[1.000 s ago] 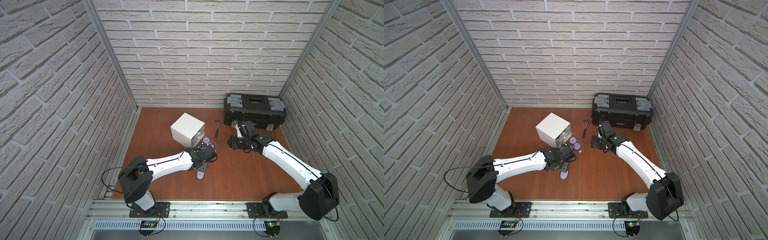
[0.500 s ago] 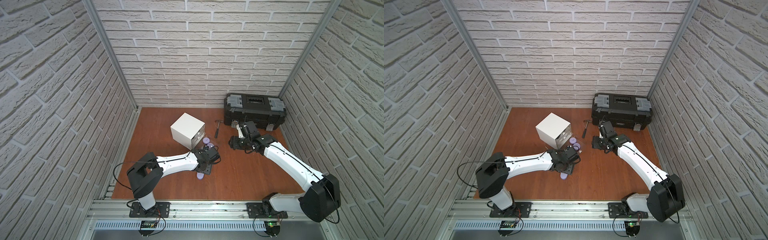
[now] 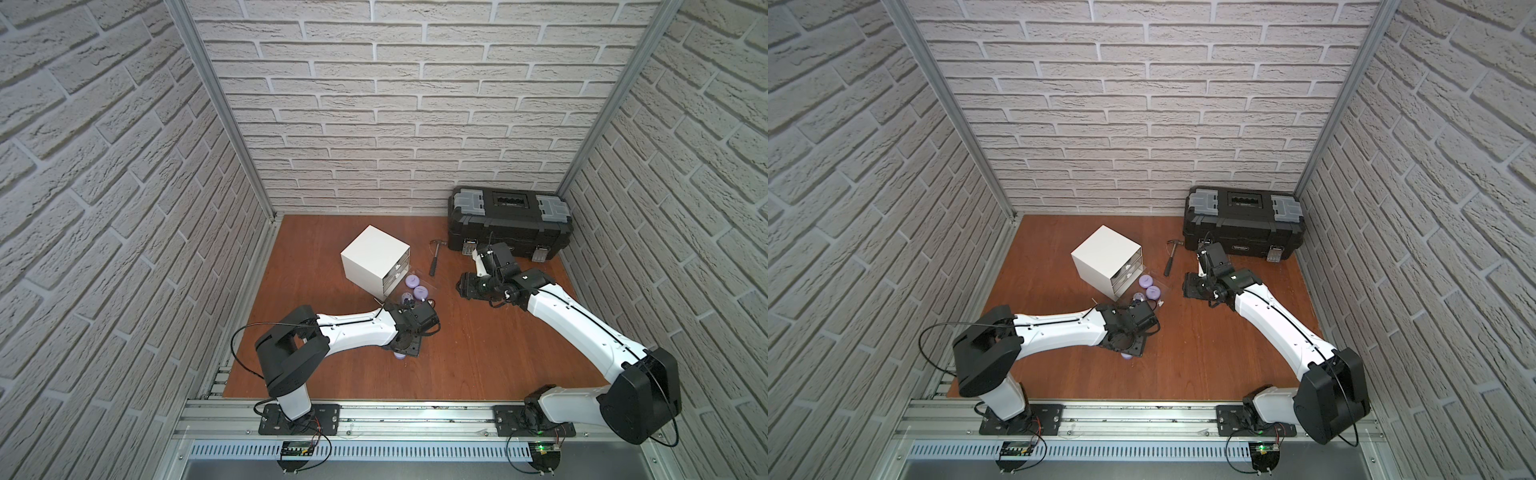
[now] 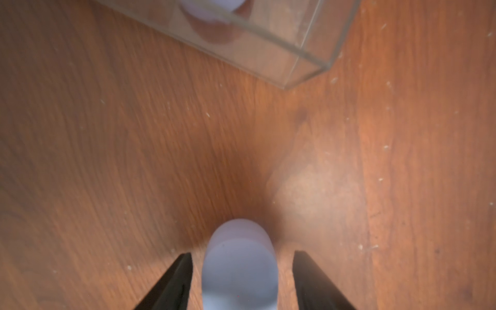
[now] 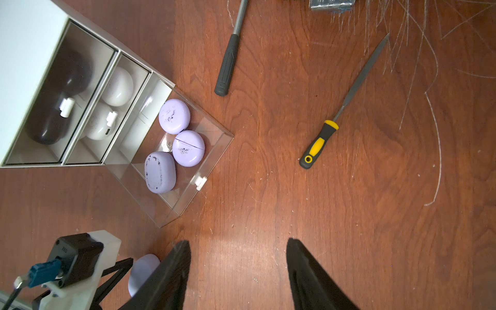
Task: Put the bluetooth earphones in the drawer according to color
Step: Pick up the Bluetooth earphone from the center of the board, then place the bluetooth earphone in the drawer, then close the drawer in the storage box.
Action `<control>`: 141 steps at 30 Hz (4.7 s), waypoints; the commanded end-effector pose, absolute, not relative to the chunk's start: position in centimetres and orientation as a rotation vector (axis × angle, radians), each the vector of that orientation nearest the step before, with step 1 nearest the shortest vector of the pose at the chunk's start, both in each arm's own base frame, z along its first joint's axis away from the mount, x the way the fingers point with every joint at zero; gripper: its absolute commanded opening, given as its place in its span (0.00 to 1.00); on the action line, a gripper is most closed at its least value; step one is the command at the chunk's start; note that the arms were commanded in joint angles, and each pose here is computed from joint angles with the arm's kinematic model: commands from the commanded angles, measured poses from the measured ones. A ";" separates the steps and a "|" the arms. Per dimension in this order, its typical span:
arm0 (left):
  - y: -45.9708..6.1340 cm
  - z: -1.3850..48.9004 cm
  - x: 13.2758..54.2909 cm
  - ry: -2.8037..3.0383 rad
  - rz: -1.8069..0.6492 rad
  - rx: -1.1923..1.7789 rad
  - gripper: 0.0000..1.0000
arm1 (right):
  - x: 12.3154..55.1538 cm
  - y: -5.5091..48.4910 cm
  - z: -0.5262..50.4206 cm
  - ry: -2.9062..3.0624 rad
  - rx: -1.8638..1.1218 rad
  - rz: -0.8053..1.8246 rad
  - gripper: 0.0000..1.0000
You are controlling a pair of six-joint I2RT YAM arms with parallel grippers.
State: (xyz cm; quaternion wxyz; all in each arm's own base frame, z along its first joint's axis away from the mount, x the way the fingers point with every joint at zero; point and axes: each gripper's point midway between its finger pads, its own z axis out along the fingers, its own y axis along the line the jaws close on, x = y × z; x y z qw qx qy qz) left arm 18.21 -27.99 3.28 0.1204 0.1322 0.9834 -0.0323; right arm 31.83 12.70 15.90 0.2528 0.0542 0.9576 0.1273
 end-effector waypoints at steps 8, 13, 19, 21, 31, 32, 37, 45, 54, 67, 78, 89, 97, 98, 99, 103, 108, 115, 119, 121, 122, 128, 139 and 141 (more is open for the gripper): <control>-27.1 1.8 17.0 2.928 -0.041 0.386 0.51 | 32.2 12.7 15.6 2.600 0.146 0.351 0.62; -26.8 1.9 17.0 2.932 -0.035 0.384 0.46 | 32.2 12.7 15.3 2.603 0.152 0.355 0.62; -26.3 4.7 17.4 2.869 -0.016 0.399 0.44 | 31.9 12.7 15.3 2.603 0.146 0.356 0.62; -26.1 5.9 17.8 2.843 -0.008 0.408 0.43 | 31.9 12.5 15.4 2.599 0.148 0.351 0.62; -25.4 11.2 22.5 2.737 -0.025 0.427 0.42 | 31.5 12.0 15.9 2.591 0.157 0.352 0.62; -25.5 11.8 23.1 2.723 -0.031 0.430 0.42 | 31.4 11.9 16.0 2.590 0.158 0.350 0.62; -26.7 14.5 27.1 2.662 -0.068 0.451 0.42 | 31.1 11.3 16.0 2.589 0.174 0.347 0.62; -30.0 14.9 32.0 2.646 -0.131 0.513 0.42 | 30.9 10.8 15.4 2.599 0.189 0.346 0.62; -32.5 12.2 33.6 2.694 -0.181 0.553 0.42 | 30.9 10.3 15.4 2.598 0.202 0.349 0.62; -34.1 8.9 33.1 2.760 -0.185 0.631 0.41 | 31.0 10.3 14.8 2.608 0.210 0.369 0.62; -34.6 7.2 32.4 2.774 -0.134 0.688 0.41 | 31.0 10.7 14.4 2.617 0.203 0.391 0.62; -33.8 6.0 31.1 2.801 -0.091 0.723 0.41 | 31.1 11.0 14.1 2.625 0.196 0.406 0.62; -32.1 5.1 30.1 2.827 -0.033 0.736 0.42 | 31.3 11.2 14.0 2.629 0.197 0.419 0.62; -31.8 5.2 30.2 2.826 -0.021 0.729 0.42 | 31.2 11.2 14.0 2.630 0.196 0.419 0.62; -31.6 5.4 30.2 2.824 -0.016 0.723 0.42 | 31.3 11.2 14.0 2.630 0.196 0.419 0.62; -31.3 6.0 30.4 2.815 -0.028 0.709 0.43 | 31.3 11.2 14.0 2.632 0.194 0.418 0.62; -31.4 5.7 30.2 2.823 -0.025 0.716 0.45 | 31.2 11.2 13.9 2.633 0.193 0.418 0.62; -31.1 6.2 30.2 2.814 -0.012 0.705 0.58 | 31.1 11.2 13.8 2.638 0.191 0.419 0.62; -30.9 6.9 30.3 2.806 -0.005 0.703 0.64 | 31.0 11.3 14.0 2.634 0.190 0.427 0.62; -30.7 8.0 30.4 2.790 0.000 0.697 0.66 | 31.0 11.3 14.1 2.632 0.192 0.433 0.62; -30.7 8.7 30.5 2.774 0.001 0.697 0.67 | 31.0 11.3 14.3 2.628 0.192 0.437 0.62; -29.5 17.9 32.2 2.616 -0.106 0.636 0.86 | 30.7 12.8 14.7 2.622 0.207 0.569 0.61; -17.5 26.1 39.4 2.546 -0.159 0.342 0.98 | 29.1 17.6 10.7 2.639 0.407 1.064 0.10; -16.5 26.1 40.8 2.554 -0.184 0.331 0.98 | 28.9 17.7 10.2 2.637 0.433 1.089 0.09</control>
